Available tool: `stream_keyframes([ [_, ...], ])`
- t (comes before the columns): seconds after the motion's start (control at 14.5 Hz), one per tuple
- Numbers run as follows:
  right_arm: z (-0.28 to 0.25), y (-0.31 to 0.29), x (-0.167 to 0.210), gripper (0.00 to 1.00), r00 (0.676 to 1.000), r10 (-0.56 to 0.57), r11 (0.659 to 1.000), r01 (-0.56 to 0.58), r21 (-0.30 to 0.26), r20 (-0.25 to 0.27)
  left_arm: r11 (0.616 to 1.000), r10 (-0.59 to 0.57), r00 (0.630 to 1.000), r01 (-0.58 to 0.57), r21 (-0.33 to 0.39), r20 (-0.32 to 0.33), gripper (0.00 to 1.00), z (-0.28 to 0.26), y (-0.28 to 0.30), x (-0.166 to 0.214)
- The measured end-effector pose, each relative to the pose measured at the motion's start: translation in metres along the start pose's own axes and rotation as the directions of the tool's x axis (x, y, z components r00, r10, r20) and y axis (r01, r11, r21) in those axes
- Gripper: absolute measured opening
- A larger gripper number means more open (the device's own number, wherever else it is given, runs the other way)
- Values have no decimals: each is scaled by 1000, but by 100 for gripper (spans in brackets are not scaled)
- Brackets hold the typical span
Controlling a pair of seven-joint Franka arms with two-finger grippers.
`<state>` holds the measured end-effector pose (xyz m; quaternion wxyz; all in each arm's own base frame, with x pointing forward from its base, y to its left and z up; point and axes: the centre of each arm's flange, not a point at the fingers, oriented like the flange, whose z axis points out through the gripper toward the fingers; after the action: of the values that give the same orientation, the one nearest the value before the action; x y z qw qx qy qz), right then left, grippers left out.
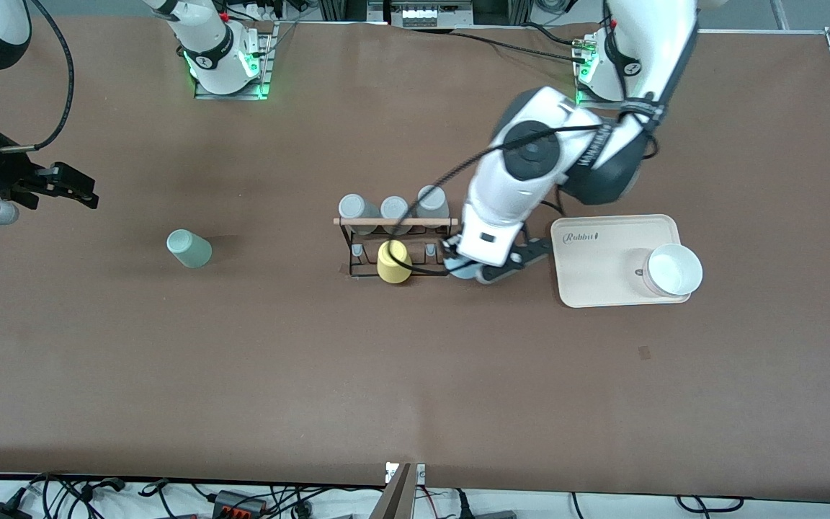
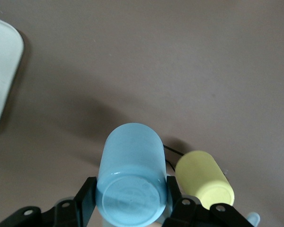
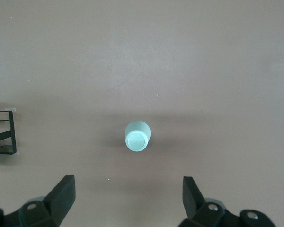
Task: Hang scattered cups on rack with three cups
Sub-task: 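Carry the light blue cup with the left gripper to the rack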
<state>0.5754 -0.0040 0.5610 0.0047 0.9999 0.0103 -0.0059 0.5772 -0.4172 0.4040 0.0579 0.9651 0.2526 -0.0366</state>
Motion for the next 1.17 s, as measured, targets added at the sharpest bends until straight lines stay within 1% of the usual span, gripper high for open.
stream_keyframes([
  [0.34,3,4,1,100,1000,6,1000,-6,0,5,1000,-13,1000,13,5,6,63,9,15,-25],
  [0.55,4,5,1,100,1000,8,1000,-8,0,8,1000,-8,1000,7,25,18,63,30,22,-38],
  [0.9,11,10,4,100,1000,18,1000,-18,1,19,999,-16,999,15,47,31,63,64,24,-34],
  [1.17,14,12,5,100,999,20,1000,-20,1,26,999,-19,999,17,48,34,63,85,26,-32],
])
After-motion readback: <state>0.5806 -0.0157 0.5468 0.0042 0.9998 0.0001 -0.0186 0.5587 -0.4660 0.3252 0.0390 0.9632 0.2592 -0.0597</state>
